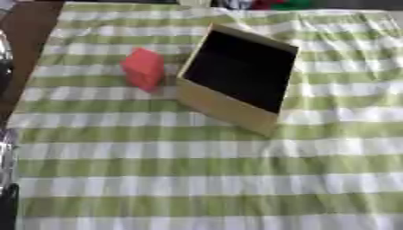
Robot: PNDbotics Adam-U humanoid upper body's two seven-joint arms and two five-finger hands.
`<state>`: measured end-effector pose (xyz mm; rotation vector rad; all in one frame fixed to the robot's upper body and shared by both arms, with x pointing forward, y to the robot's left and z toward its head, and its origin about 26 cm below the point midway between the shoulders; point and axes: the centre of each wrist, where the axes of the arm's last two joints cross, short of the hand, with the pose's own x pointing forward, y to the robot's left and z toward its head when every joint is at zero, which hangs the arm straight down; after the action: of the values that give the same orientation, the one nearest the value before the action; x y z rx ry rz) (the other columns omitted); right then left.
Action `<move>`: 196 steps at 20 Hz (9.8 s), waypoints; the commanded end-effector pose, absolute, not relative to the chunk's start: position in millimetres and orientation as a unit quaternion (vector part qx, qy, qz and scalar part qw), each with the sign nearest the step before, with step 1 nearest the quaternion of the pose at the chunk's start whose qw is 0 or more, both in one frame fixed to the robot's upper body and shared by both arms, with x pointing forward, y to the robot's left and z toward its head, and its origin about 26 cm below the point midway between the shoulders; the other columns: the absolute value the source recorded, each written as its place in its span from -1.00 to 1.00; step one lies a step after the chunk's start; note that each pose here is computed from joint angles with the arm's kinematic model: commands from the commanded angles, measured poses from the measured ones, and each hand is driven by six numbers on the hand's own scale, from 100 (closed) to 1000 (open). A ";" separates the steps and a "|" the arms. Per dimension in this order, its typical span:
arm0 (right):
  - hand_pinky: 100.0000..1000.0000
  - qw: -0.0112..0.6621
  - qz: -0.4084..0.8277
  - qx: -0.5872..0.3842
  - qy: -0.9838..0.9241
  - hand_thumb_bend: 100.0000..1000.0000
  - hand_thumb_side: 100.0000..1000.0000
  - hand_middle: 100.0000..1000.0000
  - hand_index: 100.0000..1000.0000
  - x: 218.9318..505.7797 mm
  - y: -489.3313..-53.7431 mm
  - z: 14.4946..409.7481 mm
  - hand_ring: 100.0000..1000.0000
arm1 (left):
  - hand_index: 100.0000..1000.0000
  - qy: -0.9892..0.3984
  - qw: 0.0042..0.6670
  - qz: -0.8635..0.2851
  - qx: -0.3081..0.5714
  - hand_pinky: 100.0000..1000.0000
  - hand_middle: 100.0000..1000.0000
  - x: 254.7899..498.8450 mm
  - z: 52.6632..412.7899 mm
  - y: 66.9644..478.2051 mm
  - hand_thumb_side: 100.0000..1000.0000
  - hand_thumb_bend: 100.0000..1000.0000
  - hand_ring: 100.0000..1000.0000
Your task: Pick up objects on the table and place them in the box.
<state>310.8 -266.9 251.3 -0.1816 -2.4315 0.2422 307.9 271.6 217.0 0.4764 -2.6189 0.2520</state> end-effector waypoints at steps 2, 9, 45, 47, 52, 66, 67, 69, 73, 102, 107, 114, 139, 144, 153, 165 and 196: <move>0.80 0.322 0.105 -0.081 -0.938 -1.00 -0.03 0.32 0.74 306.5 -270.0 262.0 0.46 | 0.66 -0.957 0.203 0.057 0.198 1.00 0.33 305.1 239.3 278.7 -1.00 -0.62 0.06; 0.80 0.324 0.109 -0.084 -0.936 -1.00 -0.03 0.32 0.74 306.2 -271.0 261.4 0.46 | 0.67 -0.942 0.163 -0.028 0.294 0.67 0.34 303.6 283.0 290.2 -1.00 -0.52 0.06; 0.80 0.339 0.130 -0.069 -0.929 -1.00 0.00 0.32 0.74 306.3 -266.0 257.2 0.46 | 0.99 -0.612 0.206 -0.639 0.418 0.14 0.75 420.6 349.0 281.7 -0.82 0.40 0.67; 0.80 0.340 0.131 -0.068 -0.929 -1.00 0.00 0.32 0.74 306.4 -265.7 256.7 0.46 | 0.99 -0.594 0.208 -0.657 0.415 0.17 0.78 429.2 347.8 279.2 -0.83 0.49 0.69; 0.80 0.343 0.130 -0.065 -0.928 -1.00 0.01 0.32 0.74 306.4 -265.1 255.5 0.46 | 0.96 -0.560 0.229 -0.697 0.384 0.38 0.77 450.7 337.1 278.6 -0.99 0.58 0.71; 0.81 0.346 0.132 -0.061 -0.927 -1.00 0.03 0.32 0.75 306.6 -263.2 254.9 0.46 | 1.00 -0.495 0.289 -0.760 0.308 0.76 0.84 482.5 324.7 283.9 -1.00 0.40 0.78; 0.81 0.346 0.132 -0.060 -0.927 -1.00 0.04 0.32 0.75 306.6 -263.1 255.0 0.46 | 1.00 -0.493 0.294 -0.760 0.304 0.77 0.84 482.4 326.0 283.1 -1.00 0.40 0.77; 0.81 0.346 0.132 -0.060 -0.927 -1.00 0.04 0.32 0.75 306.7 -262.8 254.9 0.46 | 1.00 -0.493 0.302 -0.760 0.296 0.78 0.83 482.0 329.2 280.8 -1.00 0.36 0.76; 0.81 0.349 0.133 -0.058 -0.926 -1.00 0.05 0.32 0.75 306.7 -262.2 254.0 0.46 | 0.97 -0.498 0.311 -0.760 0.278 0.82 0.80 480.2 338.3 273.7 -1.00 0.26 0.74; 0.81 0.349 0.123 -0.056 -0.927 -1.00 0.07 0.32 0.76 306.8 -262.5 253.9 0.46 | 0.81 -0.473 0.326 -0.782 0.243 0.98 0.66 490.5 307.1 253.1 -1.00 0.08 0.64; 0.81 0.350 0.120 -0.058 -0.927 -1.00 0.07 0.32 0.76 306.7 -263.0 253.9 0.46 | 0.74 -0.469 0.331 -0.781 0.245 0.93 0.56 490.2 305.7 250.2 -1.00 0.09 0.60; 0.82 0.350 0.115 -0.059 -0.928 -1.00 0.08 0.32 0.76 306.7 -263.4 253.6 0.46 | 0.62 -0.448 0.337 -0.790 0.249 0.91 0.37 492.7 295.1 249.0 -1.00 0.07 0.48; 0.82 0.359 0.109 -0.061 -0.925 -1.00 0.06 0.32 0.76 306.2 -264.9 249.1 0.46 | 0.32 -0.471 0.365 -0.757 0.269 0.75 -0.02 483.3 314.3 245.2 -1.00 -0.75 0.12; 0.82 0.358 0.109 -0.061 -0.925 -1.00 0.06 0.32 0.76 306.2 -265.2 249.0 0.46 | 0.26 -0.504 0.355 -0.739 0.272 0.70 -0.09 477.5 329.8 238.6 -1.00 -0.81 0.06; 0.82 0.351 0.107 -0.060 -0.928 -1.00 0.03 0.32 0.76 306.6 -264.5 251.9 0.46 | 0.27 -0.603 0.282 -0.701 0.257 0.58 -0.09 456.5 369.4 180.5 -1.00 -1.00 0.00; 0.82 0.347 0.106 -0.052 -0.930 -1.00 0.04 0.32 0.76 307.2 -261.4 253.5 0.46 | 0.29 -0.675 0.268 -0.652 0.219 0.58 -0.08 444.0 369.8 130.1 -1.00 -1.00 -0.04; 0.82 0.347 0.105 -0.045 -0.931 -1.00 0.07 0.32 0.76 307.5 -259.6 253.4 0.46 | 0.82 -0.683 0.259 -0.640 0.237 0.56 0.54 474.4 307.0 127.8 -0.54 0.15 0.45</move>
<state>311.0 -260.0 245.3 -0.1250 -2.3832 0.2664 476.3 124.8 293.7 0.6089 -1.8111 -1.7568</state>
